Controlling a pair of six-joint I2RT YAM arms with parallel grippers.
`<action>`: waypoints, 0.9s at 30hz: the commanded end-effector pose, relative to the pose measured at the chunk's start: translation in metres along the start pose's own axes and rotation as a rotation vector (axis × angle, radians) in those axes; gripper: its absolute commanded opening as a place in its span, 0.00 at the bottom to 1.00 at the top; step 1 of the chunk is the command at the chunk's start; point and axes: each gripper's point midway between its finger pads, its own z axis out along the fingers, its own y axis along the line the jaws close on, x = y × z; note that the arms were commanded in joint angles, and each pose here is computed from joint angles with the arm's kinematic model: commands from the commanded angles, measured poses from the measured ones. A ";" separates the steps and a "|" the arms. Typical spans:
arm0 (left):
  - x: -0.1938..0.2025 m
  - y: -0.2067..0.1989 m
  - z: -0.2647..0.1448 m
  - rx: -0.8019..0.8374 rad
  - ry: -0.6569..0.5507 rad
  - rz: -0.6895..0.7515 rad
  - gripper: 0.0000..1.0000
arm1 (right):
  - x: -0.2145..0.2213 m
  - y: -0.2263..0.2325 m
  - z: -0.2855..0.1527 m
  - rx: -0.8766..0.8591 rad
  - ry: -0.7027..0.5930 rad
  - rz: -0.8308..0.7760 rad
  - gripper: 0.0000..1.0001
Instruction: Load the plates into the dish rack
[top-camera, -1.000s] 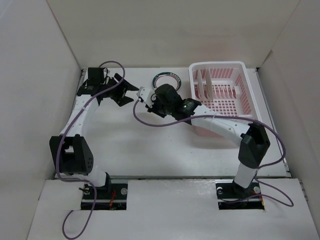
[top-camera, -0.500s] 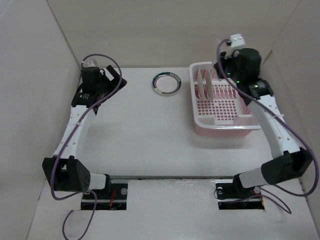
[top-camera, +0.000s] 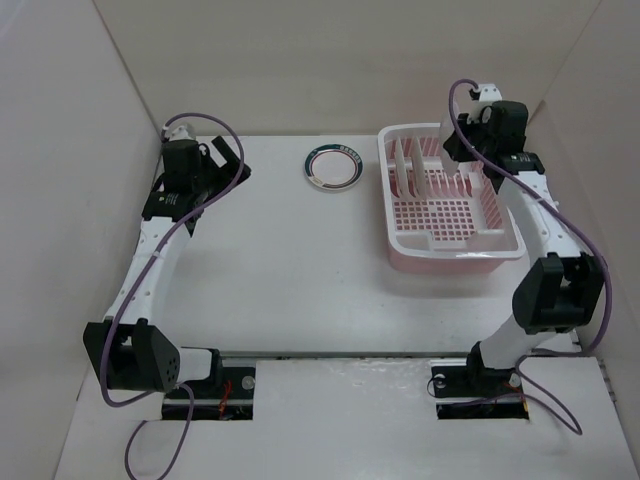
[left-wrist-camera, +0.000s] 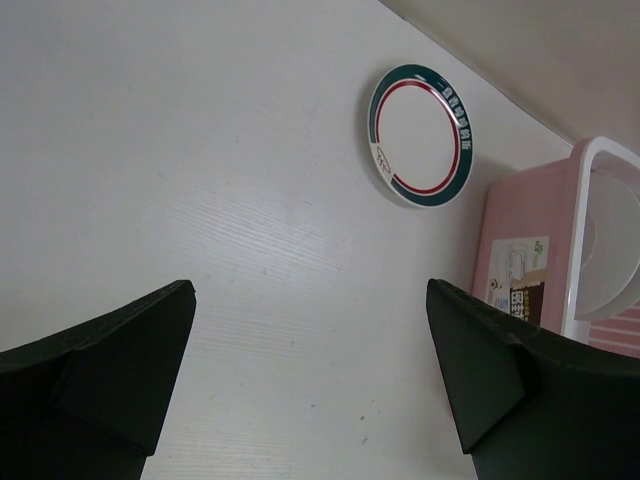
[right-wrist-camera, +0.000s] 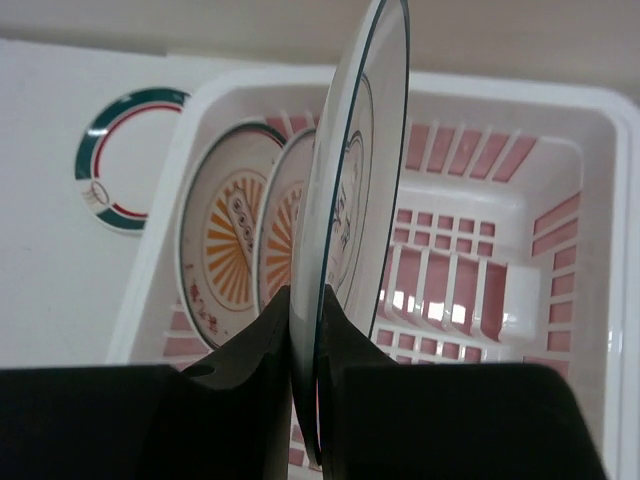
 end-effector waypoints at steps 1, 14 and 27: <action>-0.010 -0.010 -0.005 0.046 -0.037 0.035 1.00 | -0.024 -0.011 0.001 -0.015 -0.094 -0.015 0.00; -0.002 -0.007 -0.001 0.050 -0.008 0.053 1.00 | 0.032 -0.015 0.040 -0.049 0.042 0.042 0.00; 0.002 -0.004 0.004 0.034 0.016 0.051 1.00 | 0.067 -0.023 0.058 -0.028 0.111 0.071 0.00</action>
